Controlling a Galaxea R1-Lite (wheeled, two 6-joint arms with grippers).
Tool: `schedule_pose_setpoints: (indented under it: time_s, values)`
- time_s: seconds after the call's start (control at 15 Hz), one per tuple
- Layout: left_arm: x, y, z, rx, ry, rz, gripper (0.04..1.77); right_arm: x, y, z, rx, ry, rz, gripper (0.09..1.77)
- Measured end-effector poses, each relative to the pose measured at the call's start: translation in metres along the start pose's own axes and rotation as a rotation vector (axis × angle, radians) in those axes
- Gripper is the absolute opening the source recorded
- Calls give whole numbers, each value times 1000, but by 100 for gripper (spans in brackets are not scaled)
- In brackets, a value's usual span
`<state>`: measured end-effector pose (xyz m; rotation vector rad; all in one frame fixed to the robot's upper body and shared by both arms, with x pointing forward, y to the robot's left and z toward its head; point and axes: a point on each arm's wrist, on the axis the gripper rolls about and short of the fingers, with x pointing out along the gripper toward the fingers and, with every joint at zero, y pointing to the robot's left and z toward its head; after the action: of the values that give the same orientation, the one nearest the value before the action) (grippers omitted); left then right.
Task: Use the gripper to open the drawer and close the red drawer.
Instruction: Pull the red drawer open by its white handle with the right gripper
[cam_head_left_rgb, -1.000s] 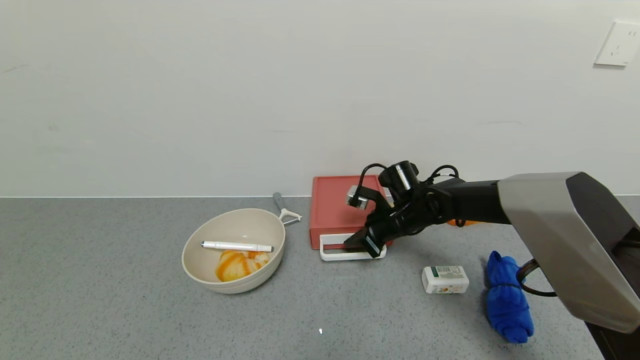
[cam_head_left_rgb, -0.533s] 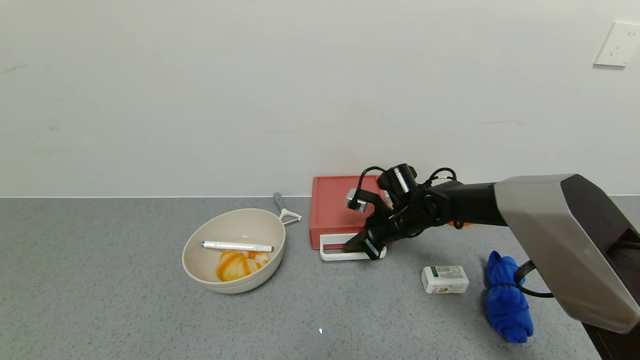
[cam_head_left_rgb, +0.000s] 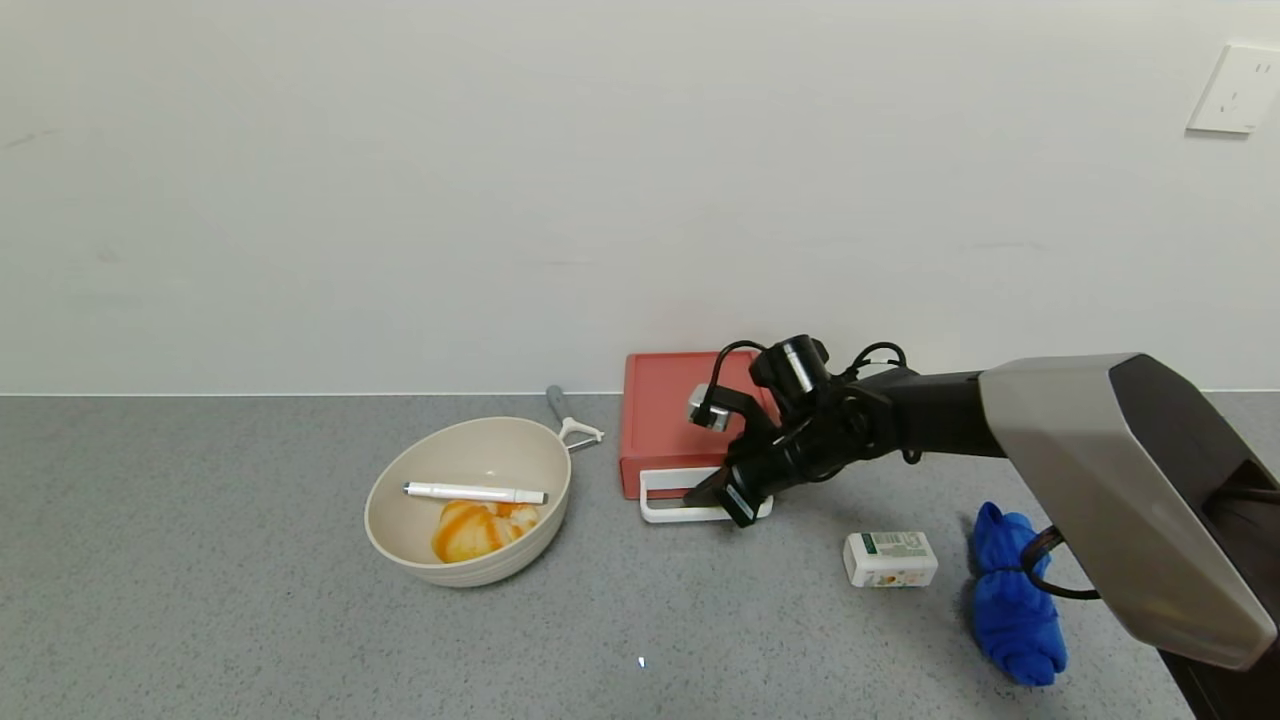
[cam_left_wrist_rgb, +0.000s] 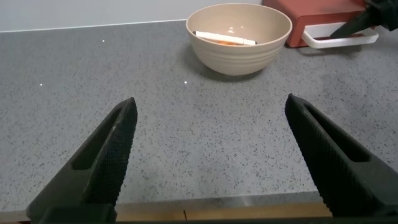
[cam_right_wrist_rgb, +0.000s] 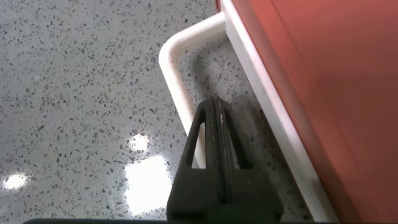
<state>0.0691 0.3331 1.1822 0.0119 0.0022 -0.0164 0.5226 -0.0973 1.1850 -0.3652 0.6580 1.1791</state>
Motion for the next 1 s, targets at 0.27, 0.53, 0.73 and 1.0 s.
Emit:
schedule_pose_setpoints:
  time_s: [0.27, 0.53, 0.73, 1.0]
  values:
    - [0, 0, 0, 0, 0, 0, 172, 2, 5, -5, 13, 23, 18, 12]
    - [0, 0, 0, 0, 0, 0, 172, 3, 16, -9, 24, 50, 41, 12]
    - [0, 0, 0, 0, 0, 0, 172, 3, 22, -11, 50, 66, 53, 12]
    - [0, 0, 0, 0, 0, 0, 172, 0, 31, -17, 62, 89, 70, 12]
